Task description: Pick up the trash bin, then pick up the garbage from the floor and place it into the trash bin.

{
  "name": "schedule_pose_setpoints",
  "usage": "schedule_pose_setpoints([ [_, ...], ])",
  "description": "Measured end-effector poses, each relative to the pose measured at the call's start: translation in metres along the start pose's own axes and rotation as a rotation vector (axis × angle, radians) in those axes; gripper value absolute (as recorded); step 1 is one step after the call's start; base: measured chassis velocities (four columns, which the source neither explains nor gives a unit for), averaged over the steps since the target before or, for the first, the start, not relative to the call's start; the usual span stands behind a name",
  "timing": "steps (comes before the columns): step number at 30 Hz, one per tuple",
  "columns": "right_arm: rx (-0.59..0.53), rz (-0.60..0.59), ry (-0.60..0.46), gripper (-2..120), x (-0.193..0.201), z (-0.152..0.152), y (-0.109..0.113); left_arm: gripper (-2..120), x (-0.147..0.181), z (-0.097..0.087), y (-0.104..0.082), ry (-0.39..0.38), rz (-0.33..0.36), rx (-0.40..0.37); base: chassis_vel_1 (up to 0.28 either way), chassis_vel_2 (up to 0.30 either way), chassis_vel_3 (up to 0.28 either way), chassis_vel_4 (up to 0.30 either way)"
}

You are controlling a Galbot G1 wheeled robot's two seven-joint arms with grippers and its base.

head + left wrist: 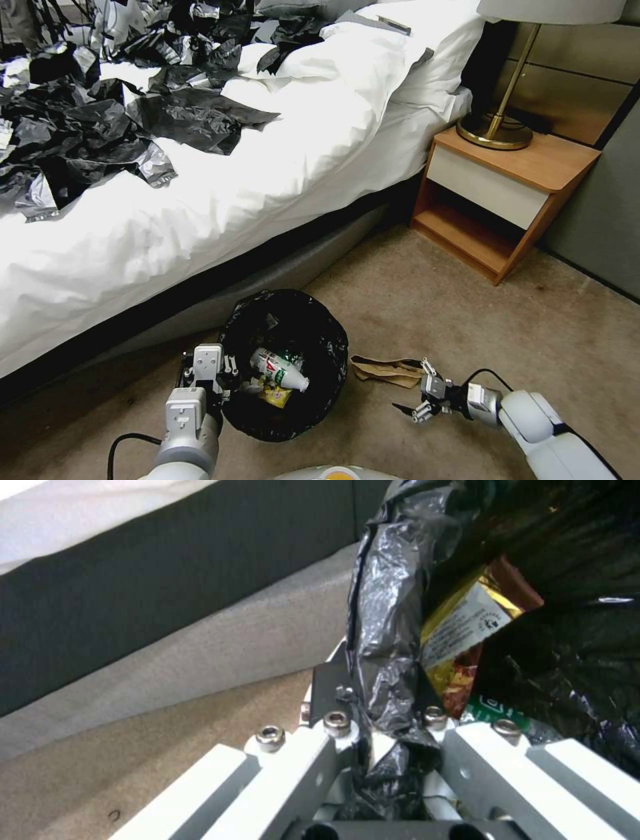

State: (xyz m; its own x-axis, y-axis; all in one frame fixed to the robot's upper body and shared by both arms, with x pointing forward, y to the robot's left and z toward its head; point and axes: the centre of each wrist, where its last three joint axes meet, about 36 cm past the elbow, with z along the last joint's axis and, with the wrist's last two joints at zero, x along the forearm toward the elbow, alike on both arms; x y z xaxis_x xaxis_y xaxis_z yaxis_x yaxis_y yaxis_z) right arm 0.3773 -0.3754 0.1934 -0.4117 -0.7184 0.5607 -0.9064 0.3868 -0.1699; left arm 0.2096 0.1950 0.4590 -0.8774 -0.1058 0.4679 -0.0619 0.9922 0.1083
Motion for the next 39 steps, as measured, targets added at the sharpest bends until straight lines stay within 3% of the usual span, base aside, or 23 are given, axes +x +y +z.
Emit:
schedule_pose_setpoints([
  [6,-0.04,0.049,-0.011,100,-0.041,0.006,-0.007,0,0.0,0.003,0.0,0.0,-0.004,-0.001,0.0,0.0,0.0,0.0],
  [14,-0.06,0.05,0.0,95,-0.051,0.013,-0.011,0,-0.001,0.003,0.001,-0.001,-0.007,0.0,0.0,0.0,0.0,0.0],
  [17,-0.076,0.066,-0.01,80,-0.053,0.014,-0.007,0,-0.004,0.003,0.001,-0.002,-0.006,0.001,0.0,0.0,0.0,0.0],
  [20,-0.08,0.068,-0.012,78,-0.053,0.014,-0.006,0,-0.004,0.003,0.001,-0.001,-0.005,0.002,0.0,0.0,0.0,0.0],
  [22,-0.086,0.077,-0.016,64,-0.053,0.014,-0.004,0,-0.006,0.003,0.0,0.0,-0.003,0.002,0.0,0.0,0.0,0.0],
  [29,-0.096,0.095,-0.023,44,-0.05,0.014,-0.004,0,-0.006,0.003,0.001,0.002,-0.002,0.0,0.0,0.0,0.0,0.0],
  [31,-0.098,0.105,-0.026,31,-0.048,0.014,-0.005,0,-0.006,0.003,0.0,0.002,-0.002,0.001,0.0,0.0,0.0,0.0],
  [34,-0.098,0.109,-0.027,25,-0.047,0.014,-0.006,0,-0.006,0.003,0.0,0.002,-0.001,0.002,0.0,0.0,0.0,0.0],
  [39,-0.109,0.129,-0.036,3,-0.042,0.016,-0.005,0,-0.005,0.004,-0.001,0.006,0.001,0.001,0.0,0.0,0.0,0.0],
])
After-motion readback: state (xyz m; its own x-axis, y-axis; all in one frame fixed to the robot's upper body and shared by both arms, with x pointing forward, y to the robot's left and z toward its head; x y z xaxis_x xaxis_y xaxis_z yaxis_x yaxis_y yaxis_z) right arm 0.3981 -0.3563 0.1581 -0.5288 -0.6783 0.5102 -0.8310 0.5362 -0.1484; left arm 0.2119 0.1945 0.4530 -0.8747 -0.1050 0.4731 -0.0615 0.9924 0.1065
